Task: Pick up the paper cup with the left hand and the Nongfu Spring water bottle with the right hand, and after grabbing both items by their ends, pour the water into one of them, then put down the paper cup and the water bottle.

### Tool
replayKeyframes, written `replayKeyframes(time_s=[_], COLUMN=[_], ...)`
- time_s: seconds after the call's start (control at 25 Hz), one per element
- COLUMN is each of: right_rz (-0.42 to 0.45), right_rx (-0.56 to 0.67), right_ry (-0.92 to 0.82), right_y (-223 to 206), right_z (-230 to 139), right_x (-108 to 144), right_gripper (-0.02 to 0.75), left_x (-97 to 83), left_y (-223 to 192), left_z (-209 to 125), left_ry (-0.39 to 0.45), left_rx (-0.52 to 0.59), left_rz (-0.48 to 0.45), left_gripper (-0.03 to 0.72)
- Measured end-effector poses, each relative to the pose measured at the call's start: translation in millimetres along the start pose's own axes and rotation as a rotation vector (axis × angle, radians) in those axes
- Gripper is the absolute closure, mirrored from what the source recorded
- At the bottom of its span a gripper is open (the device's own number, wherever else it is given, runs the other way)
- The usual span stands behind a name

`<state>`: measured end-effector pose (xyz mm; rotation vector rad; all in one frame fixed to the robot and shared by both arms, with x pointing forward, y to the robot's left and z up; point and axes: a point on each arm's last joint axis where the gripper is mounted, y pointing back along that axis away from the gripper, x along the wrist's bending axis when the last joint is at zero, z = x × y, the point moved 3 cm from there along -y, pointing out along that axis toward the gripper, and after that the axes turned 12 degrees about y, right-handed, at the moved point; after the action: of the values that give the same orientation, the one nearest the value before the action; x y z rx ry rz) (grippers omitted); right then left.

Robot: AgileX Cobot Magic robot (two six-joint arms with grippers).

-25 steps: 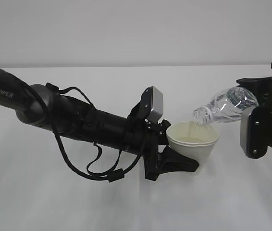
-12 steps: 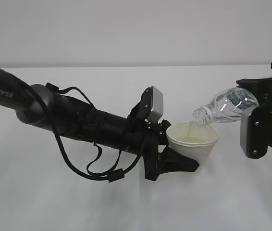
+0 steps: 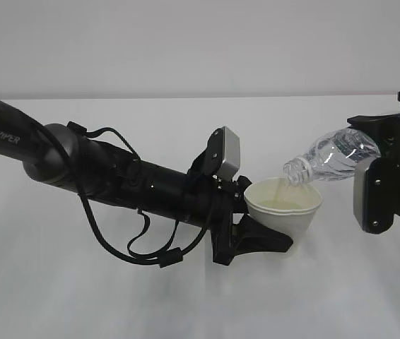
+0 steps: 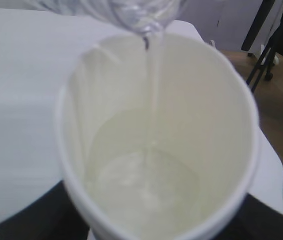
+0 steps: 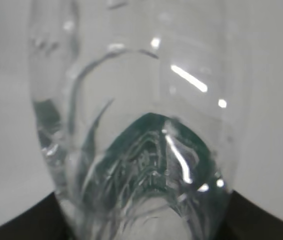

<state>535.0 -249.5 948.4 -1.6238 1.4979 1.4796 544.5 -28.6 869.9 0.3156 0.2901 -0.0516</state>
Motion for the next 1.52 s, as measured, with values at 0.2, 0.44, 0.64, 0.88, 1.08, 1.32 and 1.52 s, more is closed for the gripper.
replayKeyframes(time_s=[0.2, 0.44, 0.64, 0.88, 1.08, 1.32, 1.52], right_rz=[0.001, 0.005, 0.005, 0.005, 0.005, 0.005, 0.005], right_rx=[0.000, -0.001, -0.001, -0.001, -0.001, -0.001, -0.001], right_ry=[0.002, 0.004, 0.004, 0.004, 0.015, 0.026, 0.029], right_y=[0.0, 0.0, 0.0, 0.0, 0.0, 0.0, 0.0], right_z=[0.0, 0.1, 0.1, 0.1, 0.1, 0.1, 0.1], right_x=[0.1, 0.6, 0.6, 0.6, 0.6, 0.6, 0.6], right_gripper=[0.363, 0.363, 0.363, 0.362, 0.362, 0.362, 0.362], left_x=[0.0, 0.0, 0.0, 0.0, 0.0, 0.0, 0.0], left_y=[0.0, 0.0, 0.0, 0.0, 0.0, 0.0, 0.0], left_z=[0.0, 0.0, 0.0, 0.0, 0.0, 0.0, 0.0], left_ry=[0.000, 0.000, 0.000, 0.000, 0.000, 0.000, 0.000], left_rx=[0.000, 0.000, 0.000, 0.000, 0.000, 0.000, 0.000], left_rz=[0.000, 0.000, 0.000, 0.000, 0.000, 0.000, 0.000], left_gripper=[0.262, 0.262, 0.262, 0.262, 0.262, 0.262, 0.262])
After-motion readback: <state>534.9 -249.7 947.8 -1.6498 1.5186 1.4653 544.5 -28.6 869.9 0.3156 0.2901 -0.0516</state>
